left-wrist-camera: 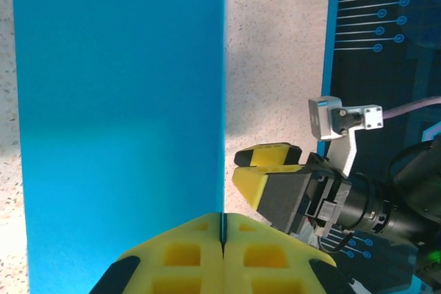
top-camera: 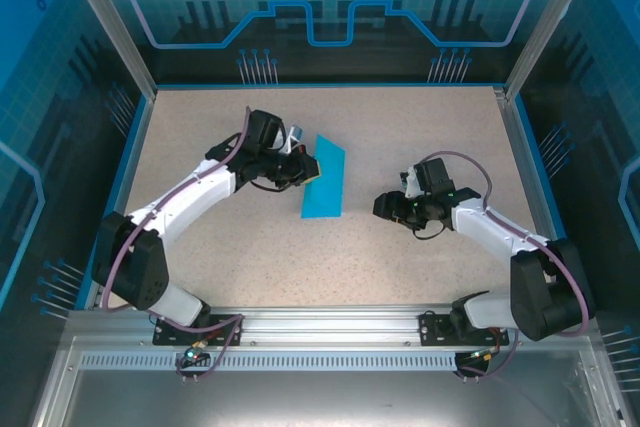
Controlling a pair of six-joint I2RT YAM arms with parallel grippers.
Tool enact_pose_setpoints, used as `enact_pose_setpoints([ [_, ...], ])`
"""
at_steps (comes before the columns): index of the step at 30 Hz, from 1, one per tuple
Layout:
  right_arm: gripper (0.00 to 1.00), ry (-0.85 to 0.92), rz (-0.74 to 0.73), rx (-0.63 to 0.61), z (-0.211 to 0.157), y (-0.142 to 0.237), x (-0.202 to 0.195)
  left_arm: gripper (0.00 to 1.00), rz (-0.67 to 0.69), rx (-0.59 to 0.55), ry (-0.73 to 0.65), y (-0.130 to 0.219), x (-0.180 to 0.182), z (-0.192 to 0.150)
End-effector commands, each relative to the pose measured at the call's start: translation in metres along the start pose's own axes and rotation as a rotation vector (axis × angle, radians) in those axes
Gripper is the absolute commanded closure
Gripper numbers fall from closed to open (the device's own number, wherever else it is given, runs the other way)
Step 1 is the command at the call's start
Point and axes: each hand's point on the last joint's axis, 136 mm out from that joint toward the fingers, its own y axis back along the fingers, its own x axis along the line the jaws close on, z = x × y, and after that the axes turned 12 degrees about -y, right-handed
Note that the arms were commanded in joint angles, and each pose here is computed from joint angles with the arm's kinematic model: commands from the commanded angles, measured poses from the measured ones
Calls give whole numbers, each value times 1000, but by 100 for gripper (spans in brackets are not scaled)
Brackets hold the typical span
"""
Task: Fold a paper plane with a square sheet of paper (pick it up from the middle)
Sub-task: Fold the triangle a second time at the center of the table.
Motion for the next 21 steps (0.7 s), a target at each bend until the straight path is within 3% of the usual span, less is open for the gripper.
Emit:
enact_pose_setpoints([
  [1,35,-22,1,-9,0,3,-1,97,10,80,-2,-18,14,-17],
  [6,35,27,50,-1,-4,3,14,99,46,133,16,-55,38,-31],
  [14,33,291,9,-59,-30,-5,47,96,118,176,109,-83,78,-55],
  [17,33,374,-9,-97,-37,-6,54,86,117,188,114,-86,79,-58],
  [21,33,454,36,-140,-43,-4,68,83,110,201,118,-89,79,-57],
])
